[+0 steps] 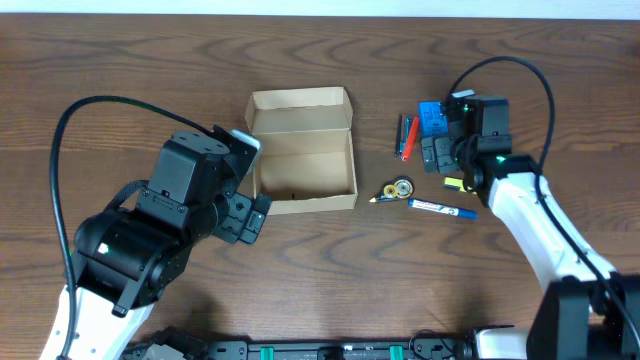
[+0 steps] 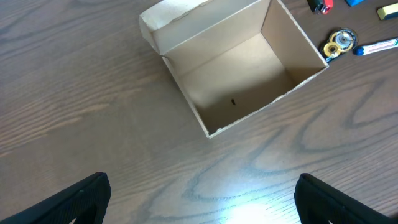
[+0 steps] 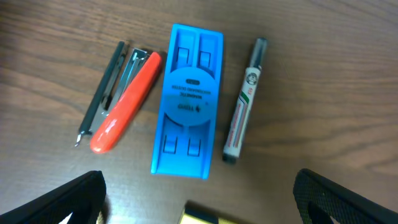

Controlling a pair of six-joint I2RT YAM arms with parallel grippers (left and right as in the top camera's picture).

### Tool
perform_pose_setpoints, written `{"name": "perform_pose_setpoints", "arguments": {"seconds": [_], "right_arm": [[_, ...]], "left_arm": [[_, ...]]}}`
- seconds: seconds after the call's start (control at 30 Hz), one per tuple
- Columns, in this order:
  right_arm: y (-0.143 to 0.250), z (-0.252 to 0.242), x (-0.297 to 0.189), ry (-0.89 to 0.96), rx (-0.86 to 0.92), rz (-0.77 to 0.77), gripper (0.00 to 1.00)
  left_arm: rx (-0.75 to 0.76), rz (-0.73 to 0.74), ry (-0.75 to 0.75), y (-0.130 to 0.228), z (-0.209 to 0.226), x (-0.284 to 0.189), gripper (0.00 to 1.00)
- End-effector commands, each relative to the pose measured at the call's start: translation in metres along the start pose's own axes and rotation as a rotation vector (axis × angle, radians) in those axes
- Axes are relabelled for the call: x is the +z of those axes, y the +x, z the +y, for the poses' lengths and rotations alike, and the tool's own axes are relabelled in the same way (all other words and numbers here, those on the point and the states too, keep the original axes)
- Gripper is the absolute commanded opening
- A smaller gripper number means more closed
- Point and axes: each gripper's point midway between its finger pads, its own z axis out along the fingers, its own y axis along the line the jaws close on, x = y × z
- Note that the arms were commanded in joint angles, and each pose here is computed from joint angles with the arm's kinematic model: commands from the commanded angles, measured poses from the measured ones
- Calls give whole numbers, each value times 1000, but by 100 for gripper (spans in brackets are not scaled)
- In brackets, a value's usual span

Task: Pack container
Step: 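Move the right gripper over the blue whiteboard duster and grasp it, then lift the blue duster with the right gripper and carry it to the box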

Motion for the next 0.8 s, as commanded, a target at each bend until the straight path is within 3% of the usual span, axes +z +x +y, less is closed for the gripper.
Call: {"name": "perform_pose_setpoints", "arguments": {"seconds": [0.0, 0.77], "right_arm": [[-2, -5, 15, 4, -24, 3, 98], [10, -5, 94, 17, -15, -6, 91]], "left_arm": [[4, 0, -2, 0, 1, -1, 95], [4, 0, -2, 0, 1, -1, 95]]}}
